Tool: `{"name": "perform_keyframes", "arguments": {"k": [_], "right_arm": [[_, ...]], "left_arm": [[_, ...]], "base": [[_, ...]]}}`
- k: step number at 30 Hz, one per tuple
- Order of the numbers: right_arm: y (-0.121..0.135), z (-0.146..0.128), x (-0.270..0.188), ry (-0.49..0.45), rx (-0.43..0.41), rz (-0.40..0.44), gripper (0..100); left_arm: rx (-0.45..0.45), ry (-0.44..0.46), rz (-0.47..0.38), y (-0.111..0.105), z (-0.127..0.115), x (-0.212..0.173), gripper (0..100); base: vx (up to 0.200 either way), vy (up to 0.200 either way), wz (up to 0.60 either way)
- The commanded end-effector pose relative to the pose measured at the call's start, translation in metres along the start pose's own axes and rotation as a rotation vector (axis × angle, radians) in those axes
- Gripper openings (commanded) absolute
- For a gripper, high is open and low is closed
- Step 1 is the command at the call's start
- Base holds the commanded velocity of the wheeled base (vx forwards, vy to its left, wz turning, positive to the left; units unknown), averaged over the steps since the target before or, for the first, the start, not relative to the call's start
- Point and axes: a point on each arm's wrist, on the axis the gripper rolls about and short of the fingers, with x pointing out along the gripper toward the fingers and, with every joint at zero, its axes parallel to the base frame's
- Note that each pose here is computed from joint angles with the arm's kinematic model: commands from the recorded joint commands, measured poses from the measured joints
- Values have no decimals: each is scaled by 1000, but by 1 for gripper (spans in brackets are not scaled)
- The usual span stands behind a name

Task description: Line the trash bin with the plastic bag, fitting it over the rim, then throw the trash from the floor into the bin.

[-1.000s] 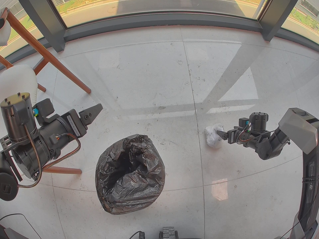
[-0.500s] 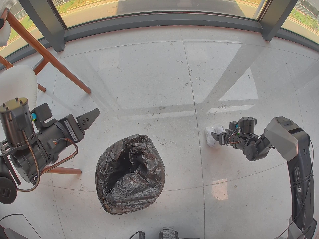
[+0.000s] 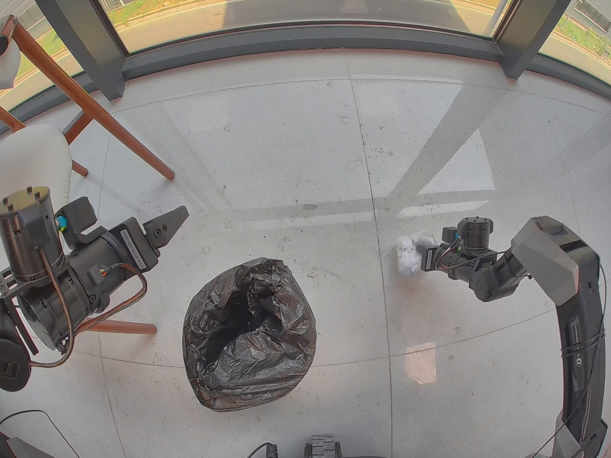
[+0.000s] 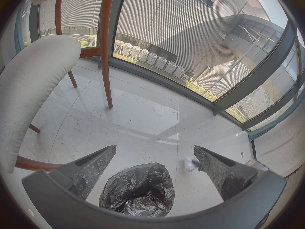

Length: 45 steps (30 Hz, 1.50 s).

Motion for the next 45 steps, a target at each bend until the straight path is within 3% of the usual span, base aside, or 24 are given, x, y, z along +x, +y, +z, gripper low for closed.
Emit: {"name": "perform_keyframes", "arguments": {"k": [1, 6, 12, 14, 23, 39, 40, 45], "right_arm": [[22, 79, -93, -107, 84, 71, 0], [50, 107, -177, -114, 140, 147, 0], [123, 88, -231, 20, 212, 355, 0], [150, 81, -238, 51, 187, 432, 0], [221, 67, -230, 116, 97, 617, 0], [287, 71, -231, 101, 45, 796, 0], [288, 71, -232, 101, 44, 800, 100], [288, 72, -235, 97, 45, 798, 100]], "left_arm": [[-3, -12, -6, 2, 1, -10, 100], [-8, -16, -27, 4, 0, -22, 100], [1, -30, -95, 6, -8, -29, 100], [25, -37, -113, 5, -7, -29, 100], [77, -50, -118, 4, -5, -30, 100], [58, -121, -141, 3, 6, -38, 100], [58, -121, -141, 3, 6, -38, 100], [59, -121, -141, 3, 6, -38, 100]], "base": [[0, 0, 0], [0, 0, 0], [0, 0, 0], [0, 0, 0], [0, 0, 0], [0, 0, 0], [0, 0, 0], [0, 0, 0]]}}
